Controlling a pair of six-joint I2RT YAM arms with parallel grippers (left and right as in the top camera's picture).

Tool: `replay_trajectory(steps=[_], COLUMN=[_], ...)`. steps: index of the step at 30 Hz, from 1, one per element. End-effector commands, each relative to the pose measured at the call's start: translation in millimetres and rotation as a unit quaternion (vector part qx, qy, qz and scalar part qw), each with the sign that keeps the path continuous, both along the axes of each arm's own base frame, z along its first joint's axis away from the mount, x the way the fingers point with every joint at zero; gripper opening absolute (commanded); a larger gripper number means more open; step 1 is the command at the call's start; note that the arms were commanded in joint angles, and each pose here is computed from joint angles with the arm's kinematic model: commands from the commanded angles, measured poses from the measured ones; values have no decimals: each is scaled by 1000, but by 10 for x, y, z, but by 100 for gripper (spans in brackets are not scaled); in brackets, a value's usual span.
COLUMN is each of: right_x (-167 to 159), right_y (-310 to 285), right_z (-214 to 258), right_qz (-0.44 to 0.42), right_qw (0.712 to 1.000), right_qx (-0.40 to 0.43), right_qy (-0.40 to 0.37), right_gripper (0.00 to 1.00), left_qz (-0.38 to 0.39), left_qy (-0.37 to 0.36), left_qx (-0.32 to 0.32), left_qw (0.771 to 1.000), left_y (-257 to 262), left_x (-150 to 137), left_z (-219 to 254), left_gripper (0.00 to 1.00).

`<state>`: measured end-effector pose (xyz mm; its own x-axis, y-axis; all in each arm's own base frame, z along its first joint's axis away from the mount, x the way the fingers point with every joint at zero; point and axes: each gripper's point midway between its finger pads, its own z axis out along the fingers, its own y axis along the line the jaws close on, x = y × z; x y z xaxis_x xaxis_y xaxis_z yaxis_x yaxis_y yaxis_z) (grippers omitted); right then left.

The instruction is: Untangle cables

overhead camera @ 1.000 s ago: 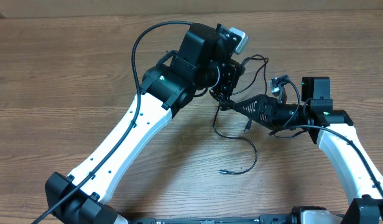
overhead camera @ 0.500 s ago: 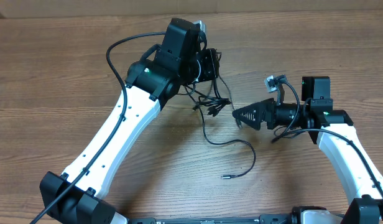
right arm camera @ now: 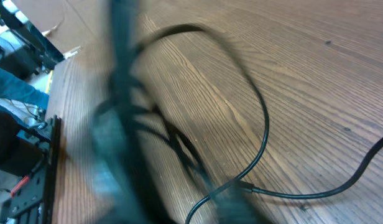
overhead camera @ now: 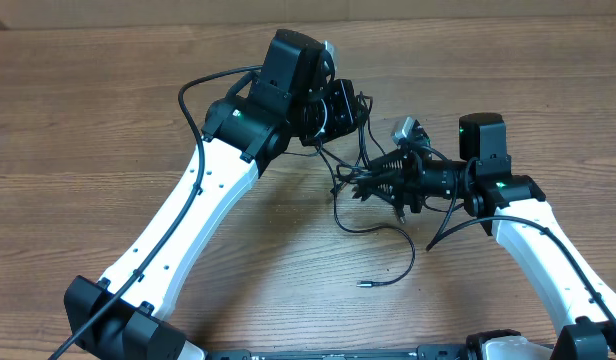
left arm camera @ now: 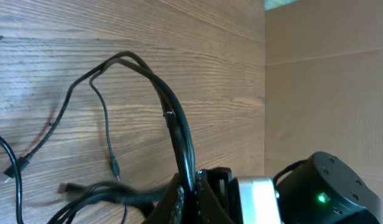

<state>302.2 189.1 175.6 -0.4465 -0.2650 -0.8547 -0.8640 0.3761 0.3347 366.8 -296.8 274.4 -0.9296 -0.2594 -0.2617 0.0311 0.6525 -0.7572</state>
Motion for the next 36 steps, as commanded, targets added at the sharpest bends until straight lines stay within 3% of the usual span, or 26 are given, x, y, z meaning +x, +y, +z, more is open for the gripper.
replay_trajectory(steps=[1, 4, 7, 12, 17, 27, 36], right_x=[14, 13, 15, -38, -81, 59, 279], right_y=[-4, -4, -7, 48, 138, 106, -112], right_z=[-14, -13, -11, 86, 349, 503, 434], right_qz=[-3, -20, -40, -39, -5, -34, -115], right_qw=[1000, 999, 996, 989, 982, 972, 958], right_qx=[-8, 3, 15, 54, 114, 146, 148], right_qy=[-3, 37, 80, 133, 151, 181, 218], right_gripper=[4, 4, 4, 4, 4, 4, 4], left_qz=[5, 10, 2, -29, -82, -156, -212], left_qy=[-5, -21, -46, -80, -92, -100, -130], left_qx=[-23, -13, 3, 41, 88, 141, 101], left_qw=[1000, 1000, 999, 996, 989, 973, 963], left_y=[68, 182, 267, 332, 394, 487, 339], left_x=[39, 129, 190, 182, 50, -153, -255], left_z=[171, 170, 164, 101, -51, -235, -130], left_gripper=[4, 7, 31, 98, 100, 100, 100])
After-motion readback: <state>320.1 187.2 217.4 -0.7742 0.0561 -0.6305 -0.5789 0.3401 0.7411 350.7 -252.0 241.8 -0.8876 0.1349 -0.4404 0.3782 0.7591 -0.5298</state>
